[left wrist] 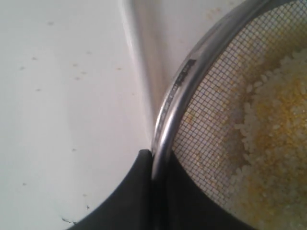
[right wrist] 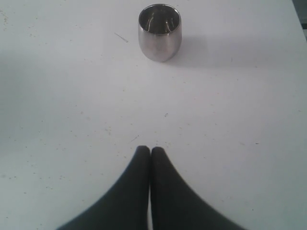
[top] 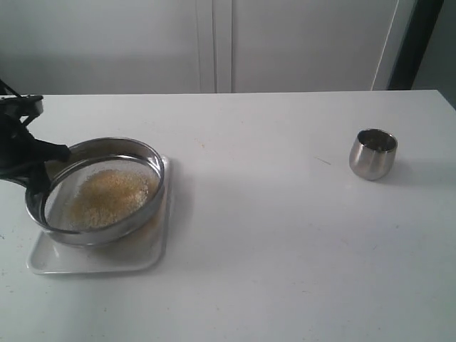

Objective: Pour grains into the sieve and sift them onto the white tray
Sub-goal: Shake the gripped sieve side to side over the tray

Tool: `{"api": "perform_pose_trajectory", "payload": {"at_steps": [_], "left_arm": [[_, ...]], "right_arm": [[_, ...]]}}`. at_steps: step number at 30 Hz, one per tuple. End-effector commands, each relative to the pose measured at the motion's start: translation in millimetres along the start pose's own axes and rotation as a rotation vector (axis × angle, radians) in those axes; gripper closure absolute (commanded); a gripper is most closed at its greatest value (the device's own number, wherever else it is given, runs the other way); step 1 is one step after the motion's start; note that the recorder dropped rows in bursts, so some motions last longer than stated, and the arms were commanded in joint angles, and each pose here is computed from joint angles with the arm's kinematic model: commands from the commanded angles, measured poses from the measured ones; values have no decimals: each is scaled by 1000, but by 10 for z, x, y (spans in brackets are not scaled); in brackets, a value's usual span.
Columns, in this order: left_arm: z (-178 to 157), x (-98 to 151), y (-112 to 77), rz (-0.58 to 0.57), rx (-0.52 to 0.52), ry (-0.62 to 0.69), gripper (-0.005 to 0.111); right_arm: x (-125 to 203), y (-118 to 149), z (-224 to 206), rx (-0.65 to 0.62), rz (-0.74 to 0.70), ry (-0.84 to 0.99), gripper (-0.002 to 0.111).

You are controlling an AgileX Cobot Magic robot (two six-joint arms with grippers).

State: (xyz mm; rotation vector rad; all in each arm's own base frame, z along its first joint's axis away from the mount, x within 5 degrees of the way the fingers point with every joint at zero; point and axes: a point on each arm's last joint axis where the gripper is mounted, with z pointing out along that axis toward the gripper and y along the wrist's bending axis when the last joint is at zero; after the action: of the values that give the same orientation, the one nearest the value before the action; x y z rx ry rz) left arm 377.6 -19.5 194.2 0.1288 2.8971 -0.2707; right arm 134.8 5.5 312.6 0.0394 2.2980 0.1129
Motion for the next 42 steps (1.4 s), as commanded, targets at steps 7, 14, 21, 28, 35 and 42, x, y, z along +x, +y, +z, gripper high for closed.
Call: {"api": "perform_pose_trajectory", "payload": {"at_steps": [7, 14, 21, 28, 35, 42], "left_arm": [[-85, 4, 11, -125, 25, -9, 107], [-80, -36, 6, -21, 5, -52, 107], [-85, -9, -146, 122, 45, -40, 107], [-113, 36, -93, 4, 83, 0, 107], [-101, -29, 35, -69, -7, -70, 107], [-120, 0, -74, 52, -20, -73, 107]], "right_arm": [[6, 3, -7, -2, 27, -8, 108], [6, 3, -7, -2, 27, -8, 108], [6, 3, -7, -2, 27, -8, 108], [6, 3, -7, -2, 27, -8, 108], [6, 3, -7, -2, 27, -8, 108], [6, 3, -7, -2, 27, -8, 108]]}}
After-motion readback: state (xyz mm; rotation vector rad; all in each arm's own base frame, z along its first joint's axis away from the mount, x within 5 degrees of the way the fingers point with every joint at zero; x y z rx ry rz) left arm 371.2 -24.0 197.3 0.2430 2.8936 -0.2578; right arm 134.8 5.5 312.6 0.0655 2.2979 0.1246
